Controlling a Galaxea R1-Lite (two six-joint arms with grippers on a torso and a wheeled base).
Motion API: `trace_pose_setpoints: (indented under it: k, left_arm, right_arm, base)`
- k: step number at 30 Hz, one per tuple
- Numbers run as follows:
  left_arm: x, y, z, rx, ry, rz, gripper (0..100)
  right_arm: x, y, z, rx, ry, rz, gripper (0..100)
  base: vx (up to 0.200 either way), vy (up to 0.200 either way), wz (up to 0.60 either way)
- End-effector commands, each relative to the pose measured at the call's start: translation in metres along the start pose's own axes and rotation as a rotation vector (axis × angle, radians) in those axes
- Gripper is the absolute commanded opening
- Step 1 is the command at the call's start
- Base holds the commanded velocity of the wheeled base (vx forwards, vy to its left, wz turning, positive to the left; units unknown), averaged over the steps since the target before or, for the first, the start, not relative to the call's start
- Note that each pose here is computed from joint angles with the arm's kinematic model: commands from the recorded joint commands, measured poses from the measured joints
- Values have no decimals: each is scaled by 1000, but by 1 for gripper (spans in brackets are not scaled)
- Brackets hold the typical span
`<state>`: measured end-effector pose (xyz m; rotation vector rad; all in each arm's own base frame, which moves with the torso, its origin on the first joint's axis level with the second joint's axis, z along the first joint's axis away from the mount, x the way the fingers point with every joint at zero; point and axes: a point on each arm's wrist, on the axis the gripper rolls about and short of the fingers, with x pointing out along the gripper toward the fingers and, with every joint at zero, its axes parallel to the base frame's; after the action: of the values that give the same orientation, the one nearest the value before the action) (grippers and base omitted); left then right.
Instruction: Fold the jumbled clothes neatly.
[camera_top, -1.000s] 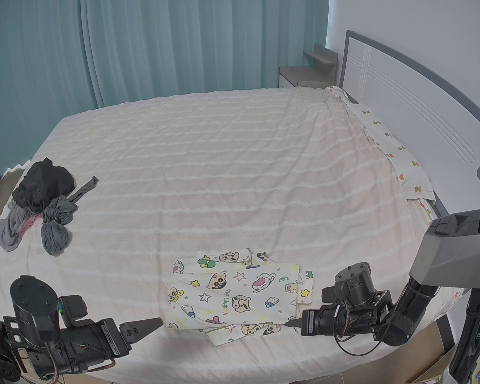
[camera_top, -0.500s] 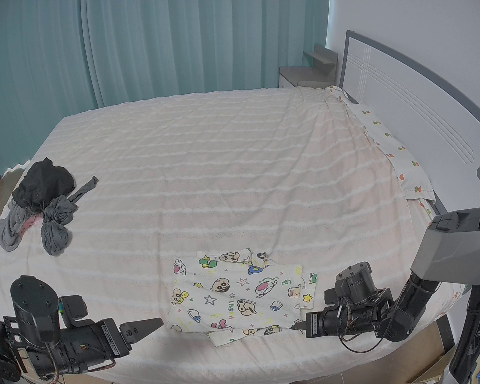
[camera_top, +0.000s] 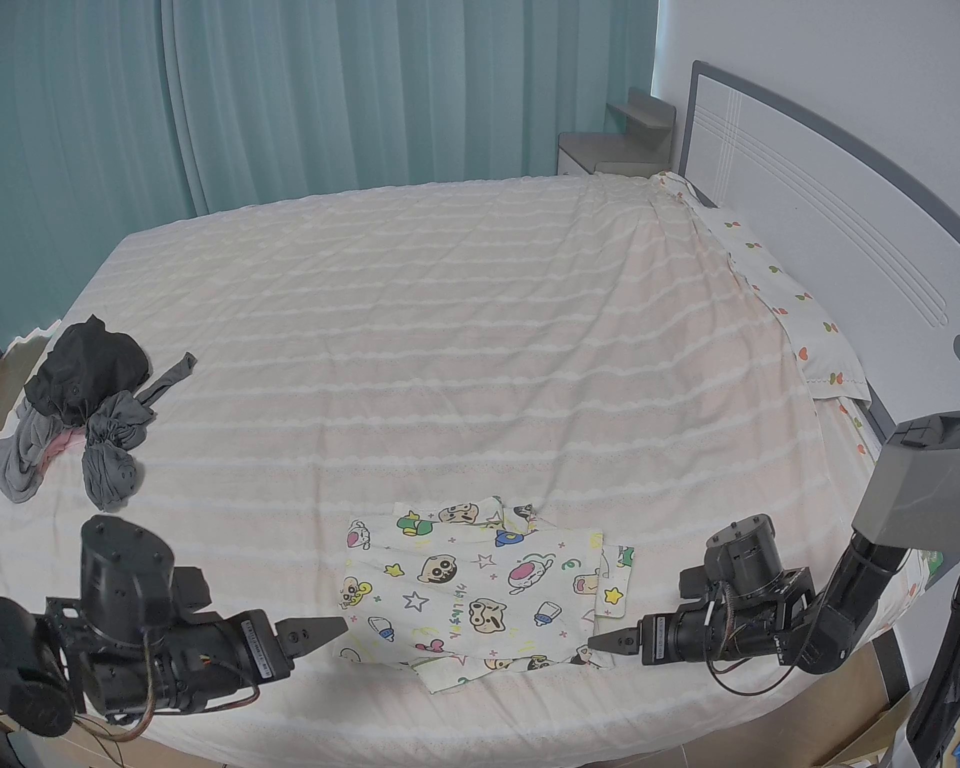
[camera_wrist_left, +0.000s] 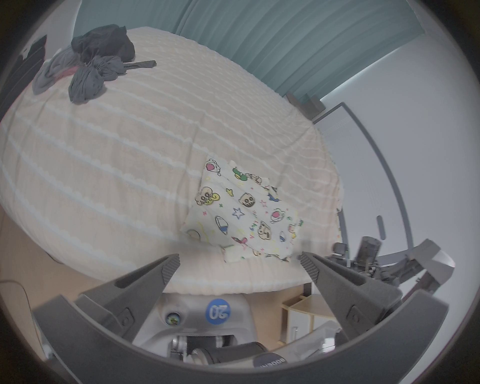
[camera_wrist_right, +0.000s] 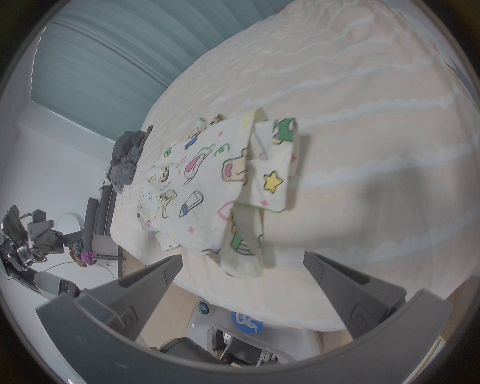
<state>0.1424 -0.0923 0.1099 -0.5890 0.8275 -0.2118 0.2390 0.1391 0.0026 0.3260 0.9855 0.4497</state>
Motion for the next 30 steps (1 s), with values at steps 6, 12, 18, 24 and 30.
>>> trace_pose_setpoints:
  k: [6,12,18,24,30]
  left_arm:
    - [94,27,58,26,142,88,100]
    - [122,45,63,158,224,80,100]
    - [149,52,73,147,214,89,100]
    - [179,58,77,145,199,78,100]
    - [202,63,76,144,213,66,100]
  right_arm:
    - [5,-25,31,63,-141,-17,100]
    - [32,-28,46,60,-159,0,100]
    - [50,-29,50,54,-154,10,100]
    - [57,-23,46,37,-130,34,100]
    - [62,-15,48,19,-128,61,100]
  base:
    - [0,0,0]
    - [0,0,0]
    - [0,0,0]
    - [0,0,0]
    - [0,0,0]
